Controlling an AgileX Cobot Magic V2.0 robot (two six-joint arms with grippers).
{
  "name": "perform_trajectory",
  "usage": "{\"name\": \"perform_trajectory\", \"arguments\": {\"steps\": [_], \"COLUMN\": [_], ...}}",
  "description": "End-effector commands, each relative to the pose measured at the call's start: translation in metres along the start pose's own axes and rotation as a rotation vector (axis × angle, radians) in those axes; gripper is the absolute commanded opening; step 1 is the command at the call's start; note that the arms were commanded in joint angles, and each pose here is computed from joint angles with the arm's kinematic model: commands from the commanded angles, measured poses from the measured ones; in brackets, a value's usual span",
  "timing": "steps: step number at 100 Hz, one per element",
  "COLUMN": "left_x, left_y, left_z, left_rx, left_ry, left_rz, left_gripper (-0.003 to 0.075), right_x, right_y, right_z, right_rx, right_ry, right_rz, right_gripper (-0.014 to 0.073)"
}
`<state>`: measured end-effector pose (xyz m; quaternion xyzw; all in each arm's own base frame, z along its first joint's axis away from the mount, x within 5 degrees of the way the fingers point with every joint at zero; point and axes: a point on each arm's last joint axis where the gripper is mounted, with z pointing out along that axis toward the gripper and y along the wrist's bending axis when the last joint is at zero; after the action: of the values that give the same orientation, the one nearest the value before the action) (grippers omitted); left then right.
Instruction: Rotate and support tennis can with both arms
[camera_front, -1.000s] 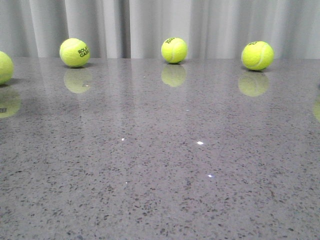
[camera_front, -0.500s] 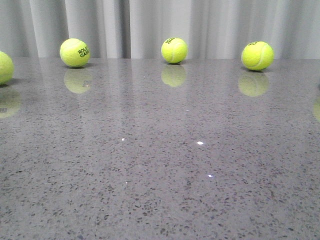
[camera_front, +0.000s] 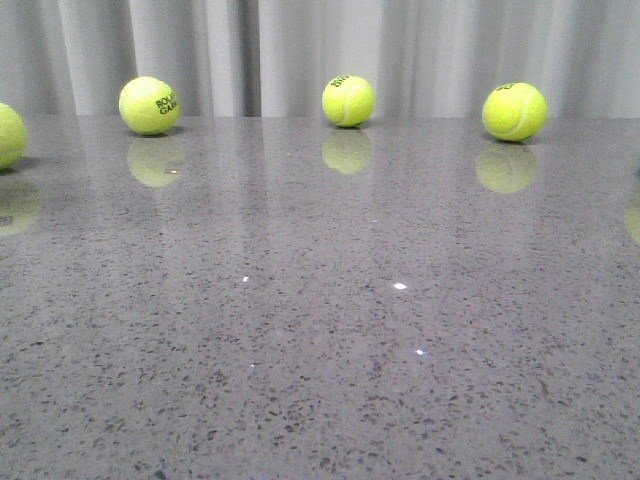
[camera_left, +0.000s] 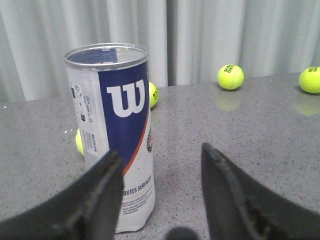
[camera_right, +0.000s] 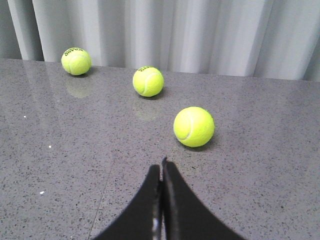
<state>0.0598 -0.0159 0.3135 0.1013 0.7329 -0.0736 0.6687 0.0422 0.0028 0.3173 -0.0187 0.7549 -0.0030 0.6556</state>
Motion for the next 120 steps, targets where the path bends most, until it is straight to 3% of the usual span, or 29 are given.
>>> {"name": "perform_trajectory", "arguments": {"steps": [1,9,86,120], "left_x": [-0.016,-0.017,-0.017,0.016], "left_y": [0.001,0.001,0.001,0.003], "left_z": [-0.001,-0.001,-0.001,0.006], "left_rx": [-0.002,-0.003,-0.002,-0.045], "left_ry": [-0.120,-0.132,-0.125,-0.135], "left_rz": [-0.026,-0.026,-0.026,0.010], "left_gripper": [0.0129,-0.0022,-0.0021,-0.0021], "right_x": [-0.014,-0.014,-0.014,-0.014], "right_y": [-0.001,-0.001,-0.001,-0.001], "right_z": [-0.002,-0.002,-0.002,-0.002], "right_rx": [0.014,0.014,0.014,0.014], "right_ry": [-0.094,-0.094,-0.094,-0.094], "right_rz": [0.002,0.002,0.002,0.002], "right_gripper": [-0.0068,-0.0068,-0.0068,-0.0068]}}
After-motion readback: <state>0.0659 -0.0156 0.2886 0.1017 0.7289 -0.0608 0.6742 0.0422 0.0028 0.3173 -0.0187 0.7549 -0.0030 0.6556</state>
